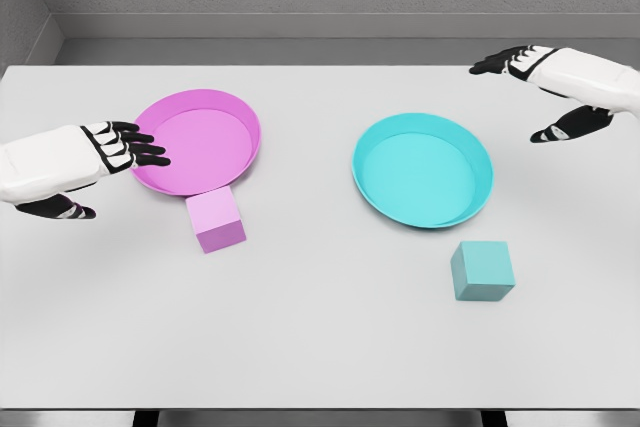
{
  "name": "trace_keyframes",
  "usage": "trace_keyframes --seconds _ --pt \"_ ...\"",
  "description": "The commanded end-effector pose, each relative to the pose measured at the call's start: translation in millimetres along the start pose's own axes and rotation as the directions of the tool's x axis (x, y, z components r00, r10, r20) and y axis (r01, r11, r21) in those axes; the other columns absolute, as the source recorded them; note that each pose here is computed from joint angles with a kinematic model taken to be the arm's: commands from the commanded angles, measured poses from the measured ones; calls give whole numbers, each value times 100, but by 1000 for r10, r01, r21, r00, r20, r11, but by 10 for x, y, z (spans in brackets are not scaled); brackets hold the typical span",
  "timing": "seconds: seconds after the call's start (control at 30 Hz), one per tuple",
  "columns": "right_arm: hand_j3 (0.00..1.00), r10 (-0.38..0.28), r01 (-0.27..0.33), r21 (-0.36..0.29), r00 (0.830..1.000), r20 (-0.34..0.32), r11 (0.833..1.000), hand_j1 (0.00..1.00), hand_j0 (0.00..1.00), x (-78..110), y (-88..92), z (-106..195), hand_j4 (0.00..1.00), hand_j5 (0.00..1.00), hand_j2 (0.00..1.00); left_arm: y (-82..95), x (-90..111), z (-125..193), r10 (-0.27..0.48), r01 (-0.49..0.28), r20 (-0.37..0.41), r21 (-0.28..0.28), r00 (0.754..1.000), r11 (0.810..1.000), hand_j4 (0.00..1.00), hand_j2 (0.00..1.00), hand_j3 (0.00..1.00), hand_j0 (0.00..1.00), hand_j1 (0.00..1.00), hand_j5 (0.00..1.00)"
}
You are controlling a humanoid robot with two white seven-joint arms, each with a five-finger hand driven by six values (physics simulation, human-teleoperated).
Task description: Place the blocks in the corresponding plates according to their colors
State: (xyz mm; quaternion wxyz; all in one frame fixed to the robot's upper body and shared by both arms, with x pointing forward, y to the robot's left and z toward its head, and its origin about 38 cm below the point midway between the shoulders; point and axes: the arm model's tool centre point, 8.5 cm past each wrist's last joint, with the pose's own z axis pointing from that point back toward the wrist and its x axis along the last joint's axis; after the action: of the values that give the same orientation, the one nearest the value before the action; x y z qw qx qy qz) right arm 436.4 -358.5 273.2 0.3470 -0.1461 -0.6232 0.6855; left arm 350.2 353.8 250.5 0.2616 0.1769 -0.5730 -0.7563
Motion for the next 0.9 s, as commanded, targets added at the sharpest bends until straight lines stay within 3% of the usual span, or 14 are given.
trace_keyframes --seconds 0.0,0.13,0.2,0.3,0.37,0.43,0.5,0.57,0.63,0.7,0.87 --pt "100 -6 6 -2 1000 -1 1000 100 100 -4 1 0 100 100 100 7 3 0 4 -4 1 4 1000 1000 100 100 100 100 100 100" --pt "100 -3 3 -8 1000 -11 1000 100 100 -29 -28 23 100 100 100 -40 52 -48 10 -10 20 -14 1000 1000 100 100 100 100 100 100" --pt "100 -4 0 -52 998 -63 999 100 100 -161 -156 165 100 100 100 -160 161 -275 39 -34 68 -73 997 997 100 100 100 100 100 100" --pt "100 45 -50 -44 993 -111 998 100 100 -210 -223 244 100 100 100 -162 241 -469 37 -25 116 -104 993 994 100 100 100 100 100 100" --pt "100 85 -91 -59 991 -105 994 100 100 -172 -423 214 100 100 100 -169 294 -591 40 -22 141 -128 989 992 100 100 100 100 100 100" --pt "100 102 -100 28 993 -60 995 100 100 -98 -287 -10 100 100 100 -141 315 -651 35 -16 153 -127 988 992 100 100 100 100 100 100" --pt "100 151 -145 191 988 -16 971 100 100 9 10 -153 100 100 100 -128 341 -709 28 -6 168 -135 985 991 100 100 100 100 100 100" --pt "100 220 -221 268 975 38 938 100 100 192 108 -158 100 100 100 -119 411 -835 34 -10 196 -125 980 992 100 100 100 100 100 100" --pt "100 246 -256 280 967 71 925 100 100 309 99 -147 100 100 100 -69 401 -844 23 0 196 -117 980 993 100 100 100 100 100 100" --pt "100 280 -302 309 953 115 902 100 100 467 114 -96 100 100 100 -54 422 -892 17 8 208 -117 978 993 100 100 100 100 100 100" --pt "100 322 -370 329 927 190 869 100 100 736 131 -45 100 100 100 -87 439 -1030 -55 82 193 -134 980 988 100 100 100 100 100 100"
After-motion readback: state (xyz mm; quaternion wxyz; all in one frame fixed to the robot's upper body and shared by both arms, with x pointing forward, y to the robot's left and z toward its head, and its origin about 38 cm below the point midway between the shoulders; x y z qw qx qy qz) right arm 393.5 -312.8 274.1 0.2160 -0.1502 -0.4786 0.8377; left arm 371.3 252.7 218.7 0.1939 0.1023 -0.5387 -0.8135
